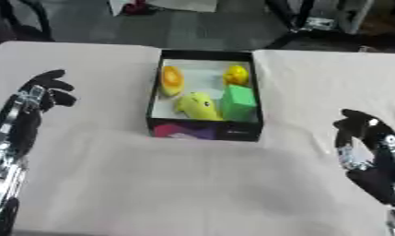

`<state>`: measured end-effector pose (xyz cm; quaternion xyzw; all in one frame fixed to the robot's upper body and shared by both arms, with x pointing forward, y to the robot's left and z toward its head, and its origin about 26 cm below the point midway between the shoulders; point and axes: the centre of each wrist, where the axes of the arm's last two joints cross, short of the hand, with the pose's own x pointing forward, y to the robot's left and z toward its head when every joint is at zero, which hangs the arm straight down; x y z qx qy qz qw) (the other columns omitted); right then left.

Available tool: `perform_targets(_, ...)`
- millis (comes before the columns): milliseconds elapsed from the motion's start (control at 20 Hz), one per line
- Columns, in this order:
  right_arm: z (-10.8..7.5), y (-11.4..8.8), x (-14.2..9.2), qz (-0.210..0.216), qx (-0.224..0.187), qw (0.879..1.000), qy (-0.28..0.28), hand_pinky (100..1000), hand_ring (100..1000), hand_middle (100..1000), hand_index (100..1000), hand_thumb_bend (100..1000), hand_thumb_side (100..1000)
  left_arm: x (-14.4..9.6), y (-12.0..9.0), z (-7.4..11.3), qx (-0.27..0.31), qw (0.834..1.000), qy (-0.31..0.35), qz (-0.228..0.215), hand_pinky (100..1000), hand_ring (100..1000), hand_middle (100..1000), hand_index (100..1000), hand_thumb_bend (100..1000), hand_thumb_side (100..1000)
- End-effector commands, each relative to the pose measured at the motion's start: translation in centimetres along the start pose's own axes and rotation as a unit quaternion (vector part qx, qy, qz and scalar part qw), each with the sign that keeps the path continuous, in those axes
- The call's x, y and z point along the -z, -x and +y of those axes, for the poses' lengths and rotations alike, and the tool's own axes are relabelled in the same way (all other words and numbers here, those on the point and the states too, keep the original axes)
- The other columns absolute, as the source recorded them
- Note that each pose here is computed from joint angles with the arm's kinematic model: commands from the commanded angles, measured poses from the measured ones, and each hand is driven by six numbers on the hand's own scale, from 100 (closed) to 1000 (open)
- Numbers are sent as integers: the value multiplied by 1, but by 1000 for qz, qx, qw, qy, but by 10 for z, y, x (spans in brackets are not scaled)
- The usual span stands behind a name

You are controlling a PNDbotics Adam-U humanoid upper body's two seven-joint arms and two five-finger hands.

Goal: Pick up objects on the table and place them in the box.

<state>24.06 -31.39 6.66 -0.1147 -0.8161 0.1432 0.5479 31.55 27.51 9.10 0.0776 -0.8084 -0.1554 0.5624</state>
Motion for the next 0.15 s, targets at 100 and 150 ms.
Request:
perform_targets(100,-4,-8,0,0,-4,1000,27,788,739,617,811,100,506,2,-7,3,1,1000,-7,-16,645,574,593,840,100,904)
perform_targets(150,-4,-8,0,2,-4,1000,30,788,738,616,811,100,504,3,-8,4,0,1000,-12,-18,641,569,587,836,100,898)
